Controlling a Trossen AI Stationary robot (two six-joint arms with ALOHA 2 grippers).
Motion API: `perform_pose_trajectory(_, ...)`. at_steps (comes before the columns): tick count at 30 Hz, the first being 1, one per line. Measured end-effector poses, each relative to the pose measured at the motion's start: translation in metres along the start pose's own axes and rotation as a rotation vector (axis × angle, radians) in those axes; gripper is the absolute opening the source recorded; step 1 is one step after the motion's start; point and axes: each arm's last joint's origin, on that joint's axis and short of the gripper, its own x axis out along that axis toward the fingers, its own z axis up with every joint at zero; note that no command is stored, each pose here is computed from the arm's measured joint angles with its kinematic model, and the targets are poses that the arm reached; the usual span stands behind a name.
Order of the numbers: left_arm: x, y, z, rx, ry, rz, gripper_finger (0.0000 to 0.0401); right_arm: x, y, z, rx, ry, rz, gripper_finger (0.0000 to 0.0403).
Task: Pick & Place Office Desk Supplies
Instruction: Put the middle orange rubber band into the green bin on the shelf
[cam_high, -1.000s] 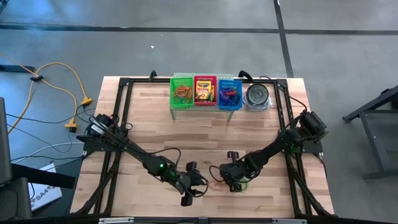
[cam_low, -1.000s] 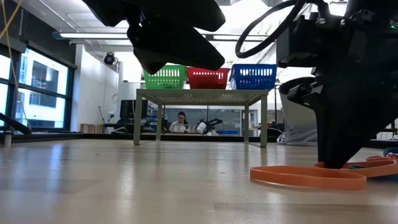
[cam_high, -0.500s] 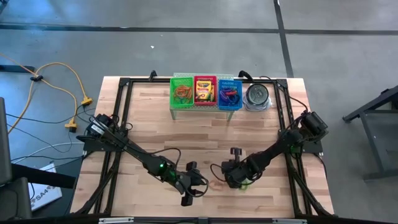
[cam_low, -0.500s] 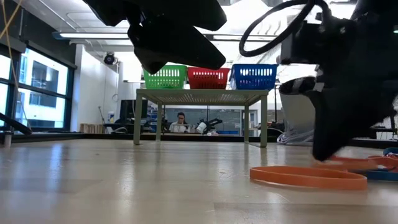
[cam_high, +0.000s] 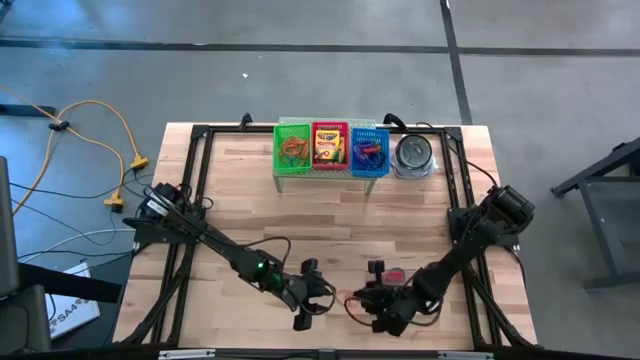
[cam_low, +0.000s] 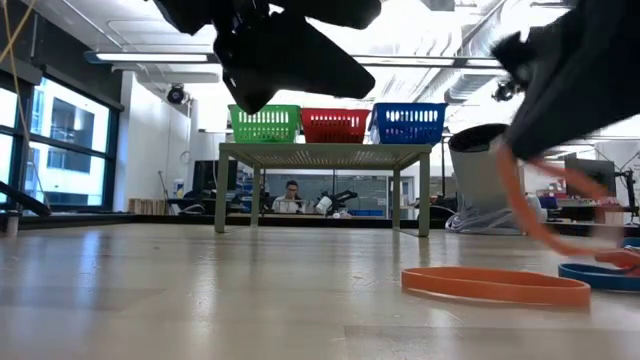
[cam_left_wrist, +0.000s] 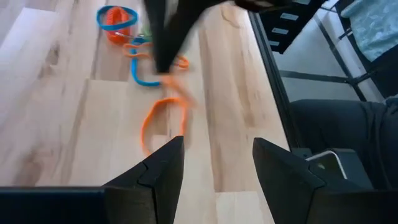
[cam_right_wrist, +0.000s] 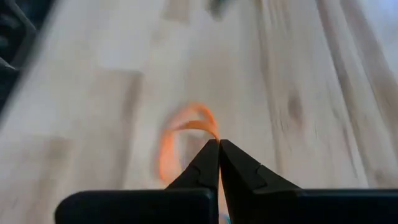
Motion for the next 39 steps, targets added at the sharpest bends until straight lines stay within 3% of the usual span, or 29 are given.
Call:
perform_pose_trajectory(7,0.002,0.010,0.010,-0.026,-0.070,0.046,0.0187,-0.012,0.009,0.011,-0.107,-0.121,-0.119,0.0003)
perform_pose_trajectory(24,0.003,0.012,0.017,-0.047,-0.127,0.029,0.0187,-0.013,0.011,0.028,-0.197,-0.260,-0.181,0.0003)
perform_pose_trajectory(39,0.002,0.011,0.019,-0.056,-0.145,0.016,0.0187,-0.006,-0.002,0.036,-0.227,-0.277,-0.276,0.0003)
